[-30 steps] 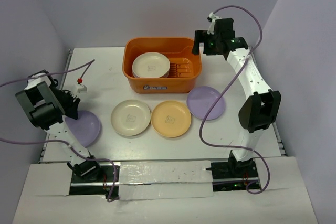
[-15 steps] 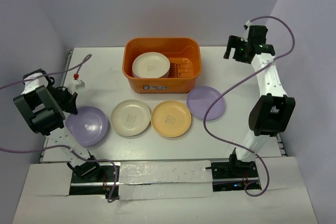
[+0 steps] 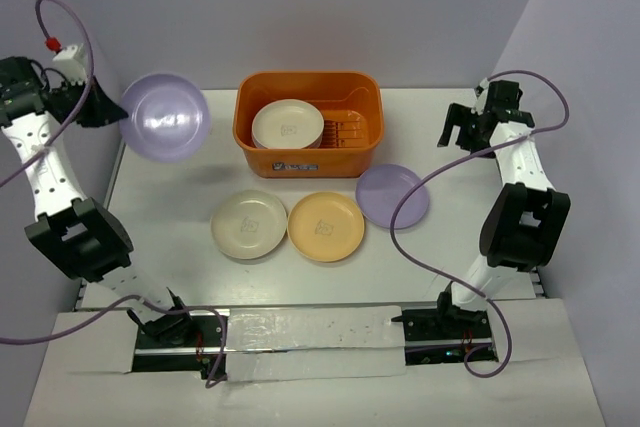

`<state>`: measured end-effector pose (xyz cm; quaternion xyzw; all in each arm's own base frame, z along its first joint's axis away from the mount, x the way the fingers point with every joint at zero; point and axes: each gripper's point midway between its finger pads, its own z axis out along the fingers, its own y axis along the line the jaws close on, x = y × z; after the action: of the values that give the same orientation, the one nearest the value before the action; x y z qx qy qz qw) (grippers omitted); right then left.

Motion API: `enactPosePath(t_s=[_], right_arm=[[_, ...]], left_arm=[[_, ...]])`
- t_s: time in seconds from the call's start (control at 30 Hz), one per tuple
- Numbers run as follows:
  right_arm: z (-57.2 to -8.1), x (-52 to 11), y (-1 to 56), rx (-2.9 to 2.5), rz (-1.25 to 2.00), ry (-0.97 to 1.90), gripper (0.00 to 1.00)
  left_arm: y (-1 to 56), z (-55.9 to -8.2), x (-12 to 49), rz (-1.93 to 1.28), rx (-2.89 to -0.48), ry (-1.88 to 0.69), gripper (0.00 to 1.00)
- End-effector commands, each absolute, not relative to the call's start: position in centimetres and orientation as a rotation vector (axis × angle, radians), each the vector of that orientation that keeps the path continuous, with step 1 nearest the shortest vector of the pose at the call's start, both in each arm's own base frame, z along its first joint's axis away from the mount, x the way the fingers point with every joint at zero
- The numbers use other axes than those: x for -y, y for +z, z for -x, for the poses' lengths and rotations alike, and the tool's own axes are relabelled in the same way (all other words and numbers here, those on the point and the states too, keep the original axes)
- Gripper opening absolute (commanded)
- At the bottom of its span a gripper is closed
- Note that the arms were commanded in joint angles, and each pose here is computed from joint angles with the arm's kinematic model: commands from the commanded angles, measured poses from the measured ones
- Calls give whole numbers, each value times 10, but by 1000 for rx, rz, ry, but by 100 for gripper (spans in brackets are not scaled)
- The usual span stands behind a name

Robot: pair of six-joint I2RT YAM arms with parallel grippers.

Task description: Place the plates into the plastic bin on the countertop

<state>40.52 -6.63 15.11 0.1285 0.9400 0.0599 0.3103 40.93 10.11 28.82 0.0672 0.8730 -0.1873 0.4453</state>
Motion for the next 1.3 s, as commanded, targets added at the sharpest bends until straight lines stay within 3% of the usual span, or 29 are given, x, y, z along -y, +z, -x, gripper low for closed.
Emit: enactPosePath(t_s=[0.0, 0.1, 0.27, 0.5, 0.9, 1.0, 1.1, 1.2, 1.27], right_arm=[[-386, 56, 157, -2475, -251, 187, 100], [-375, 56, 147, -2498, -228, 168, 100], [-368, 54, 138, -2505, -238, 168, 100], [-373, 51, 139, -2498, -235, 166, 100], [-393, 41, 150, -2490, -122, 173, 100], [-394, 33, 144, -2506, -98, 205, 100], [-396, 24, 136, -2521, -70, 223, 100], [-397, 15, 125, -2543, -35, 234, 100], [-397, 10, 117, -2563, -16, 243, 98]], left_arm=[[392, -453, -18, 29, -1895, -621, 0], [406, -476, 14, 80, -1845, -526, 0], [382, -517, 68, 188, -1877, -433, 0], [308, -561, 125, 181, -2004, -384, 0], [229, -560, 160, 19, -2197, -348, 4], [227, -557, 168, -36, -2211, -378, 23], [233, -554, 171, -64, -2207, -375, 58], [254, -556, 172, -79, -2159, -375, 84], [276, -557, 174, -101, -2105, -388, 91]])
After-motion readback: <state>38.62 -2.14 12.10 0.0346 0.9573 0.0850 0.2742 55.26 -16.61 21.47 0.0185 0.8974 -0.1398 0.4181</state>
